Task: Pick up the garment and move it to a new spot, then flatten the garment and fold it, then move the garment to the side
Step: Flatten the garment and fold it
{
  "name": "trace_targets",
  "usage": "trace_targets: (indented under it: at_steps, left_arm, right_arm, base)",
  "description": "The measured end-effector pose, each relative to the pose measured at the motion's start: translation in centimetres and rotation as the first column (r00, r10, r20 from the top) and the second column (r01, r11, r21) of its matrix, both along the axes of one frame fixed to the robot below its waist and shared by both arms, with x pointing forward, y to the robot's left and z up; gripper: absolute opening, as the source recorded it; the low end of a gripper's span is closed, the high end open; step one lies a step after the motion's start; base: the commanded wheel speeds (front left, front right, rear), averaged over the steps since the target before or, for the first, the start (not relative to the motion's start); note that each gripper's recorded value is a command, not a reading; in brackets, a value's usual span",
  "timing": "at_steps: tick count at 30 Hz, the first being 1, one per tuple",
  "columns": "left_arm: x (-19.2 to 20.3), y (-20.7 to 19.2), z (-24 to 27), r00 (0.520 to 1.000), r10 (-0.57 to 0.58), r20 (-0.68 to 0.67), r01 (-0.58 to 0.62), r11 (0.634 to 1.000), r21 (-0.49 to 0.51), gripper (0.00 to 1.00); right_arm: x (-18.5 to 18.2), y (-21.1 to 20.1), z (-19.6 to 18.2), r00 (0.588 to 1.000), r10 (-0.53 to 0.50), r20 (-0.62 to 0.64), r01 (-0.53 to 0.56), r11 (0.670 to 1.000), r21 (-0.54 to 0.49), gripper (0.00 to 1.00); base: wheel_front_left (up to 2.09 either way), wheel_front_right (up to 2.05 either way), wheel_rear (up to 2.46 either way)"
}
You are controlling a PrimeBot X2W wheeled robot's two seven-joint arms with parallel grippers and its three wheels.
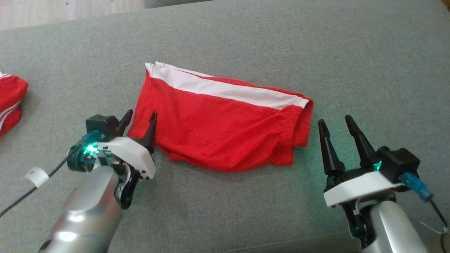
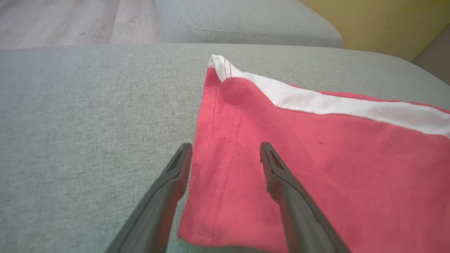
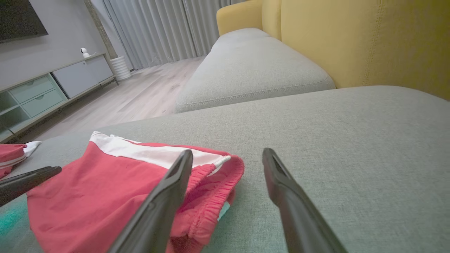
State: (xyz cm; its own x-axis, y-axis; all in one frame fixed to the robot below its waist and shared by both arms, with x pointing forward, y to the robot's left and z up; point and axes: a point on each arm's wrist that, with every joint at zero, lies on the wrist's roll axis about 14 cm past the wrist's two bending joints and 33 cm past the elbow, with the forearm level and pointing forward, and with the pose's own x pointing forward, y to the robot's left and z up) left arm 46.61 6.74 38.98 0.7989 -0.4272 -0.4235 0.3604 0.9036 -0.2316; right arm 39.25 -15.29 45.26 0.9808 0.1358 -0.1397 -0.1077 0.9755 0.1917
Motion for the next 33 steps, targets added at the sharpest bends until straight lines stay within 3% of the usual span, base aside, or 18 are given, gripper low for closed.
trace_targets:
  at_steps: [11,12,14,18,23,29,33]
  left_arm:
    - [0.1,-0.6,-2.5,0.993,-0.005,-0.121,0.007,1.000,0.022,1.00]
    - [0.1,-0.8,-2.5,0.992,-0.014,-0.129,0.017,1.000,0.021,0.83]
    - [0.0,-1.1,-2.3,0.990,-0.028,-0.137,0.031,0.999,0.015,0.00]
    - [-0.7,-2.0,-1.9,0.989,-0.067,-0.133,0.068,0.998,0.002,0.00]
    - [-1.3,-1.5,-1.1,0.995,-0.035,-0.092,0.034,0.999,-0.014,0.00]
    - [-2.2,0.2,1.3,0.997,0.080,-0.014,-0.081,0.989,-0.125,0.00]
    - [-5.8,2.4,0.5,0.981,0.186,-0.058,-0.193,0.966,-0.173,0.00]
  right_arm:
    - [0.2,-0.5,1.0,1.000,-0.014,0.019,0.014,1.000,-0.003,1.00]
    - [0.2,-0.5,1.0,1.000,-0.015,0.019,0.015,1.000,-0.003,1.00]
    - [0.2,-0.6,1.1,1.000,-0.016,0.020,0.016,1.000,-0.003,1.00]
    - [-0.2,-0.6,1.0,1.000,-0.019,0.019,0.020,1.000,-0.001,1.00]
    - [0.0,-0.8,1.8,0.999,-0.025,0.042,0.025,1.000,0.001,1.00]
    - [-0.1,-1.4,2.7,0.996,-0.045,0.070,0.045,0.999,0.006,1.00]
    - [-0.7,-1.4,2.7,0.996,-0.048,0.069,0.047,0.999,0.012,1.00]
  base:
    - [0.00,0.00,0.00]
    - [0.00,0.00,0.00]
    - [0.00,0.00,0.00]
    - [0.00,0.00,0.00]
    - [0.00,0.00,0.00]
    - [0.00,0.00,0.00]
    - [0.00,0.00,0.00]
